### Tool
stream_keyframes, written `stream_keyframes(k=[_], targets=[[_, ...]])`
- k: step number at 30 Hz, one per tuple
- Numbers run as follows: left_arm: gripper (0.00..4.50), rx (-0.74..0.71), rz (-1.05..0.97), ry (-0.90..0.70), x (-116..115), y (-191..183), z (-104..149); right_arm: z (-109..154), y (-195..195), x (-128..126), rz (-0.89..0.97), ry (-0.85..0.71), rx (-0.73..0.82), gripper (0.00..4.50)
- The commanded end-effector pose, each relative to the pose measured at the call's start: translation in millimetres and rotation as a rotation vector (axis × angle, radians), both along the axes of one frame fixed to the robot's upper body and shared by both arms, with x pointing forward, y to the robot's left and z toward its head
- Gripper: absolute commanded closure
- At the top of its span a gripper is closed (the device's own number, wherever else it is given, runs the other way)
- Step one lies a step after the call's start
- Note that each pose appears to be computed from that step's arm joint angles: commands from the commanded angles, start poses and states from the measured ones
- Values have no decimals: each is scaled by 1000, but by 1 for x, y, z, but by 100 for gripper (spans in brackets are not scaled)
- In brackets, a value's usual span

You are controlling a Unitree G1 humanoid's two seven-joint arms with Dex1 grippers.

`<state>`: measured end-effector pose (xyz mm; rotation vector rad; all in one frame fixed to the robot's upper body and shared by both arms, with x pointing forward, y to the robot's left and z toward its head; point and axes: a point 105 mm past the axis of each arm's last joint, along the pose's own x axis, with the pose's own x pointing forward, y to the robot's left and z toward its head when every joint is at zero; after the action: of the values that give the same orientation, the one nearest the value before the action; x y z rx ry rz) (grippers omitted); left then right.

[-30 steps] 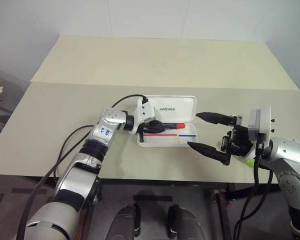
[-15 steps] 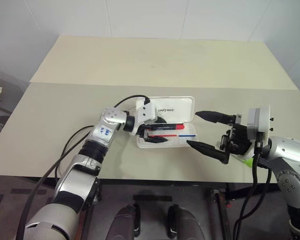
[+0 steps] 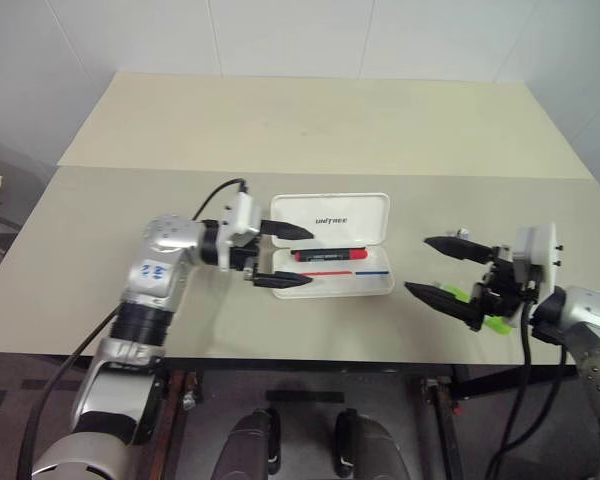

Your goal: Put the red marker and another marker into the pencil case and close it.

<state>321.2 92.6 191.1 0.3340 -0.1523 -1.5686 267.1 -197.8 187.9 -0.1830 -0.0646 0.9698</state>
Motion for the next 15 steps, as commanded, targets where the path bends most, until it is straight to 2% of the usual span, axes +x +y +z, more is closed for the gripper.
stream_keyframes(k=[1,6,15], targets=[[64,-52,-5,-34,-10,24,19,-2,-28,-3,-59,-6,-55,0],[64,-54,54,-34,-16,61,28,-27,-62,-4,-124,88,-115,0],[64,-2,66,6,-29,91,30,-61,-92,6,-160,178,-160,0]])
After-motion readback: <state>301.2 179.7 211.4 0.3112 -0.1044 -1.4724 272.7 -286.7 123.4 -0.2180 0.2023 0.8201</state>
